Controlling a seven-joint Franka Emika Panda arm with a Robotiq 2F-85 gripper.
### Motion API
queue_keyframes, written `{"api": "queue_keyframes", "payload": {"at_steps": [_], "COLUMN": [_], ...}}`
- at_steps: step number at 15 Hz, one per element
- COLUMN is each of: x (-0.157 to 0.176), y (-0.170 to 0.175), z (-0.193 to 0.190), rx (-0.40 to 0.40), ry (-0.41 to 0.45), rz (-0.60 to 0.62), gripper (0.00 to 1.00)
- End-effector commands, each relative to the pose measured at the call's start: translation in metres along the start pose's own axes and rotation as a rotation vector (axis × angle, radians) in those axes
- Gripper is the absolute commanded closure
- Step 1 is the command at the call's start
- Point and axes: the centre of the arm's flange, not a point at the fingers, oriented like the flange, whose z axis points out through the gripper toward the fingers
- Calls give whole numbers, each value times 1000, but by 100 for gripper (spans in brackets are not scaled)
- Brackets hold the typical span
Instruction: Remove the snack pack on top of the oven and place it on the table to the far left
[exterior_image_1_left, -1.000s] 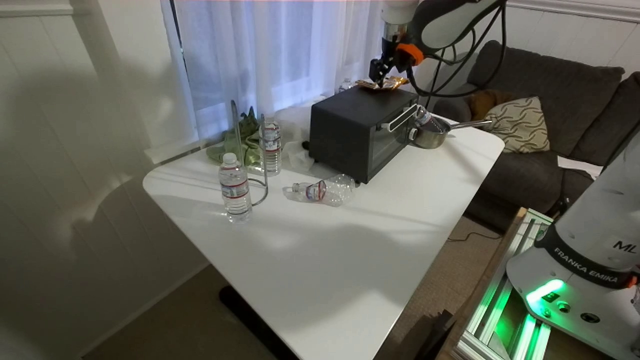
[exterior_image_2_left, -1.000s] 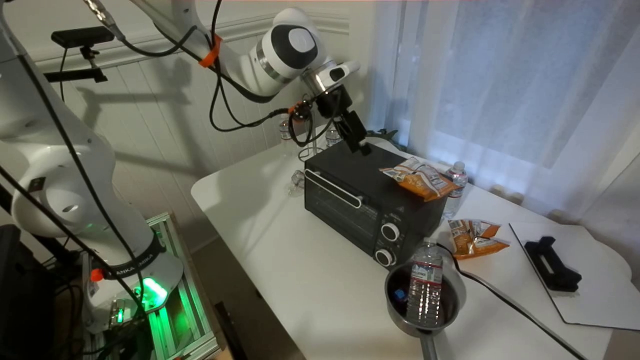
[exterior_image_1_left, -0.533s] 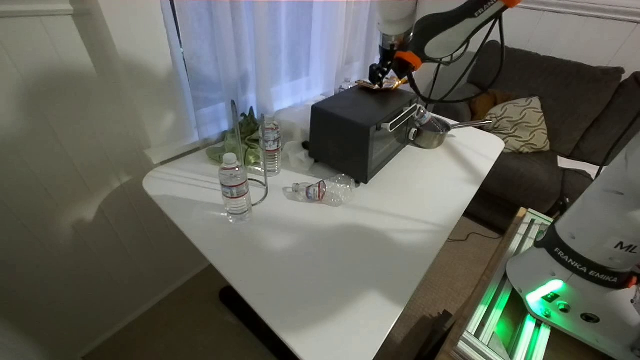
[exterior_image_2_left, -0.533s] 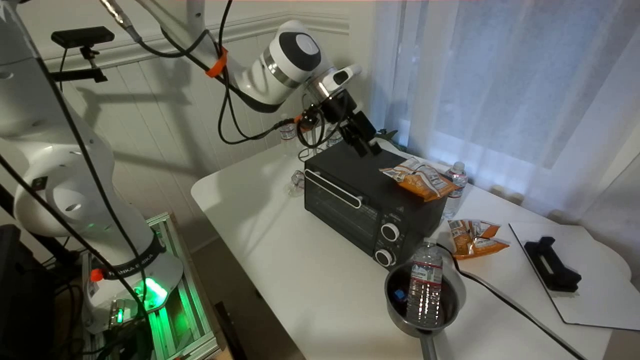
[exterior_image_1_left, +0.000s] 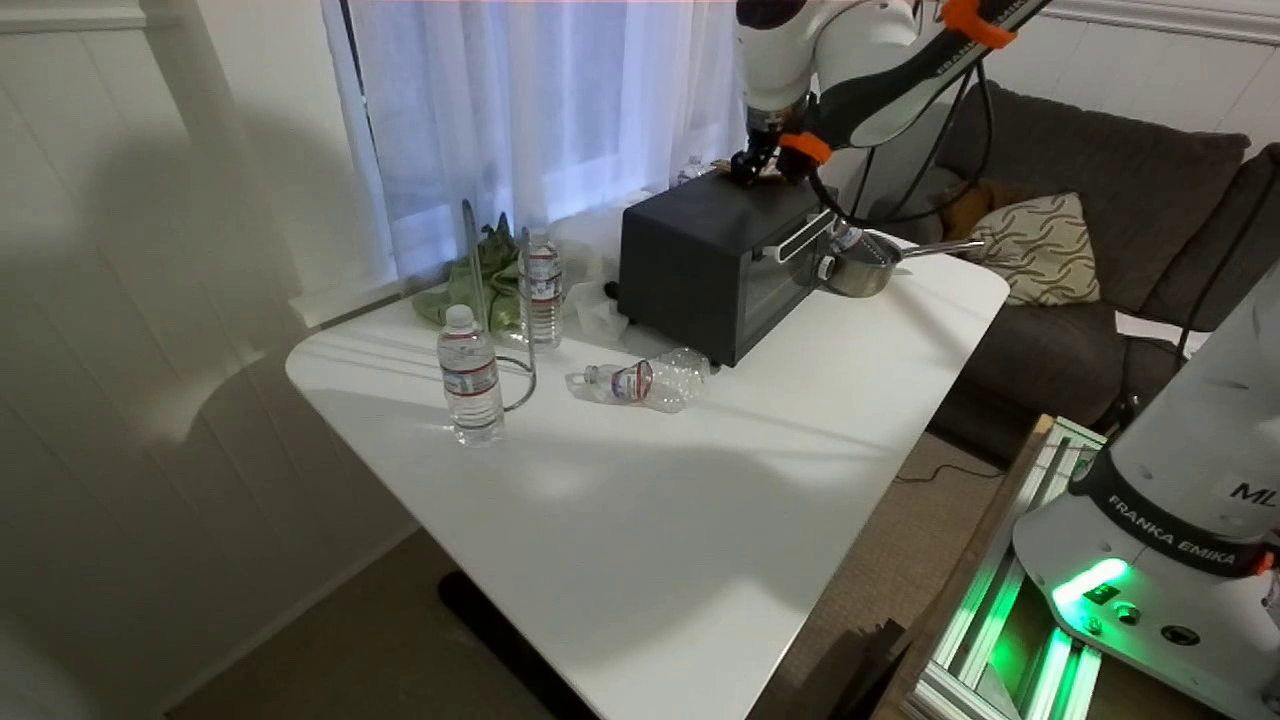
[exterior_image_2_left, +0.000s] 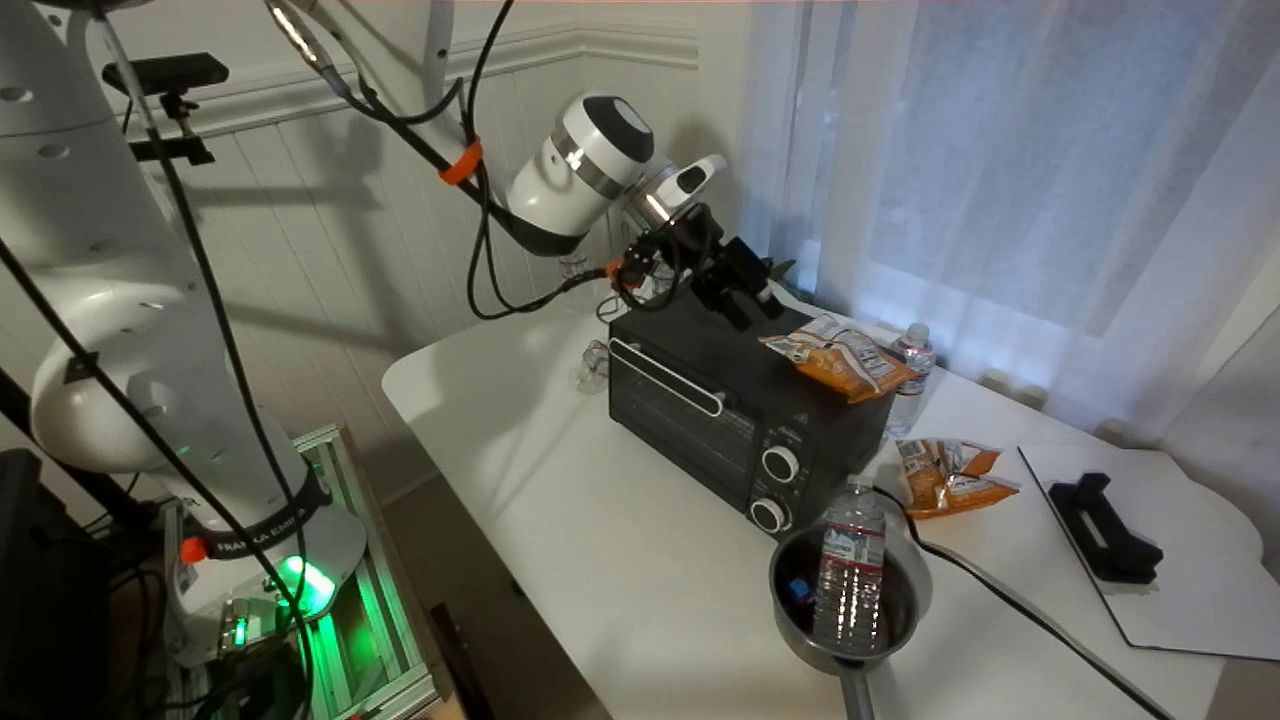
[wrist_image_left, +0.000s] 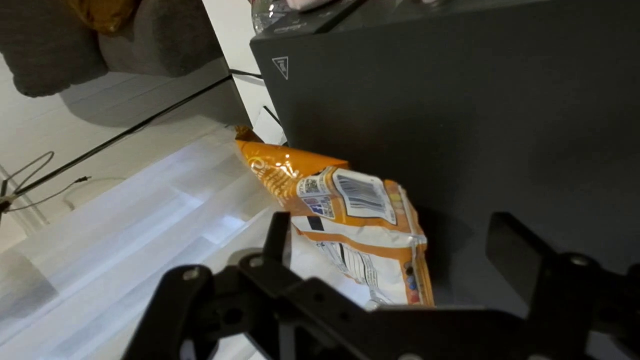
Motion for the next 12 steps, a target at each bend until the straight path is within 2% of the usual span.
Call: {"api": "queue_keyframes", "payload": {"at_steps": [1,6,12], "x": [1,-6,-6], "y": [-9,-14,-9], "z": [17,27,35], "rx": [-33,-52,-75], "ry": [61,69,80], "rz": [-53,-139,-172], "gripper": [0,0,0]}}
